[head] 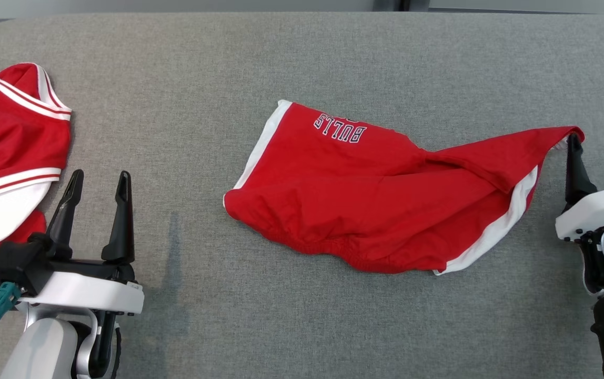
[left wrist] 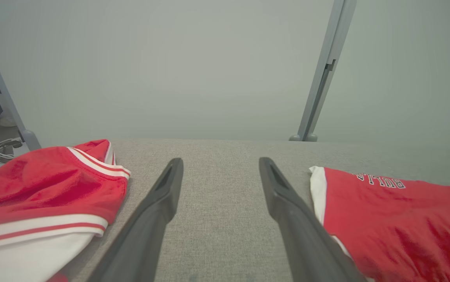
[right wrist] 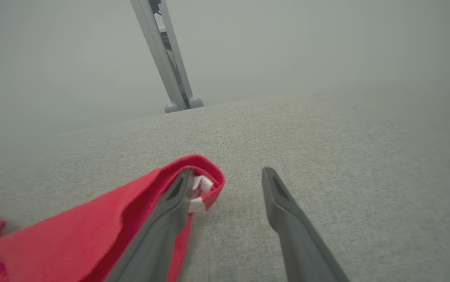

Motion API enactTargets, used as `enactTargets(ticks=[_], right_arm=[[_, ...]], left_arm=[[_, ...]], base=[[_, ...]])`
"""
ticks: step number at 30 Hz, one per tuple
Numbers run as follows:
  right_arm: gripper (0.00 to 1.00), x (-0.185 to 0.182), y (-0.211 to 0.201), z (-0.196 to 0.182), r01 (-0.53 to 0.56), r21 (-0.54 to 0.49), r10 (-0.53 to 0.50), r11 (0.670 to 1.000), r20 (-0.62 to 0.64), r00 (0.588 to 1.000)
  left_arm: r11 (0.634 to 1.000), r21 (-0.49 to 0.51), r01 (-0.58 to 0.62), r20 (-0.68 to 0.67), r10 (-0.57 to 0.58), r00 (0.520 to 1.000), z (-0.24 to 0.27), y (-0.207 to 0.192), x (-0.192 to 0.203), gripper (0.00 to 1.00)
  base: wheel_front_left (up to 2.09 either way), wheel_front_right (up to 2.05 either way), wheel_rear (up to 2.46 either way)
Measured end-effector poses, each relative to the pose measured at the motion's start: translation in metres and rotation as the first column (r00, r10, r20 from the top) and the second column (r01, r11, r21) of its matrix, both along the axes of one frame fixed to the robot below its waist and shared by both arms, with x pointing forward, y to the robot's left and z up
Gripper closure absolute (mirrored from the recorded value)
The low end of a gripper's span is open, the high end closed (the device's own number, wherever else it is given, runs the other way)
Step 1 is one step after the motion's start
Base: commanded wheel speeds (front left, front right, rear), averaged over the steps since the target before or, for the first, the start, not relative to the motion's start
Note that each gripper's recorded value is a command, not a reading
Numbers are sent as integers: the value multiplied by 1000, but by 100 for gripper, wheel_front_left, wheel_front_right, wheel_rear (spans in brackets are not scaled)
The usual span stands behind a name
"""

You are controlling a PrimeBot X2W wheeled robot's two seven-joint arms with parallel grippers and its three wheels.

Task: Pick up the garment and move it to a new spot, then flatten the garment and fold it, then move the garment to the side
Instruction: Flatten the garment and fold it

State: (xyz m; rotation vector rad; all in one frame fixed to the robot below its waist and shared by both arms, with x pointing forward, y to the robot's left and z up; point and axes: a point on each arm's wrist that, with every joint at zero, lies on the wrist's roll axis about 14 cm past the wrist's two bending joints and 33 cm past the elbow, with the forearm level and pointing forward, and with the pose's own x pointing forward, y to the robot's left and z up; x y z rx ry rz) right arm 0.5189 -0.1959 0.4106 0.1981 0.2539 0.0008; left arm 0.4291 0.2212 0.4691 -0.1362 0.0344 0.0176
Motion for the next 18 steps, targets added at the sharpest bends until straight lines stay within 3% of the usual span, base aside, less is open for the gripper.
enactTargets(ticks=[6,18], right_arm=[[0,-11,-3,15,21,-16,-20,1000,78,997],[0,-52,15,98,-30,-92,57,995,300,952]], left_arm=[[1000,-12,5,30,-5,1000,10,-4,2,0],[1000,-6,21,49,-21,999,21,-11,-16,0]], base=[[0,0,0],[0,0,0]])
